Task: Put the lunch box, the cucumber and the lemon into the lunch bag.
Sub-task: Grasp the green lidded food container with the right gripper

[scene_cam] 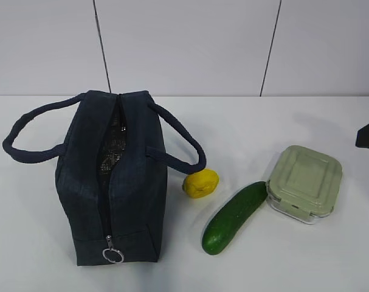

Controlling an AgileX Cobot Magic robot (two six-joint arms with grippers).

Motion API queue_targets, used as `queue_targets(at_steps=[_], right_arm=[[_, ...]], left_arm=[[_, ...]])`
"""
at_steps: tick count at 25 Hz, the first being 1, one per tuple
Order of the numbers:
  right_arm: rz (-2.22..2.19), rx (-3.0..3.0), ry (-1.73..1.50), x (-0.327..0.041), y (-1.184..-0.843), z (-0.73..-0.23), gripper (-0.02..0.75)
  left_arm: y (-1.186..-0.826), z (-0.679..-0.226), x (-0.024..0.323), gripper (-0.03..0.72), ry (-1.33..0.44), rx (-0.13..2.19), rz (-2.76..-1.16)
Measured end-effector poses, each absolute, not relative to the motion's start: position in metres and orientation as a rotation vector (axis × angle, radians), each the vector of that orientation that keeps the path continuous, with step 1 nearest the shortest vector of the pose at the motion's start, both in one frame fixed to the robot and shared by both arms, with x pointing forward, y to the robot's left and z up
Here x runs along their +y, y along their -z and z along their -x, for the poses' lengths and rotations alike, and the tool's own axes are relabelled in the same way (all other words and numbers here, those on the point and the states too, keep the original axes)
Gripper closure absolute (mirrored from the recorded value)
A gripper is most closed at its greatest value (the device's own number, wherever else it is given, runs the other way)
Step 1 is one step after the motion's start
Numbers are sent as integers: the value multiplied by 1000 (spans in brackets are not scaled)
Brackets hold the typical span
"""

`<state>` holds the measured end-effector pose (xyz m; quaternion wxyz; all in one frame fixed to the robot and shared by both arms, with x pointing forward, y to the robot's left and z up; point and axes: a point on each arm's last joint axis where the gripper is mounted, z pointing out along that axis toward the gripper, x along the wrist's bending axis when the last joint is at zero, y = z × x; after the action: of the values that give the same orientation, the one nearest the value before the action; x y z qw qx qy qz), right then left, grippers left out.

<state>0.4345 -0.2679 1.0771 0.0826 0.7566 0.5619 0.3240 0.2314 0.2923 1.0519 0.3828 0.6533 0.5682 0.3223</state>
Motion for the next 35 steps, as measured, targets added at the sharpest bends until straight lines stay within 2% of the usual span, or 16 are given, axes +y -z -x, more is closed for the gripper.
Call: queue_targets(at_steps=[8,19,35], right_arm=[[-2441,1766,-1109,-285,-1056,-464,290],[-2495,1758,-1117,-332,-1041,-468,292],[-2600,1851,-1078,-353,-978,-502,293]], left_arm=[[-1052,-231,292,425,-822,1449,-1666],[-1052,-231,292,426,-822,1449,-1666],[-1052,-231,292,454,-822,1449,-1666]])
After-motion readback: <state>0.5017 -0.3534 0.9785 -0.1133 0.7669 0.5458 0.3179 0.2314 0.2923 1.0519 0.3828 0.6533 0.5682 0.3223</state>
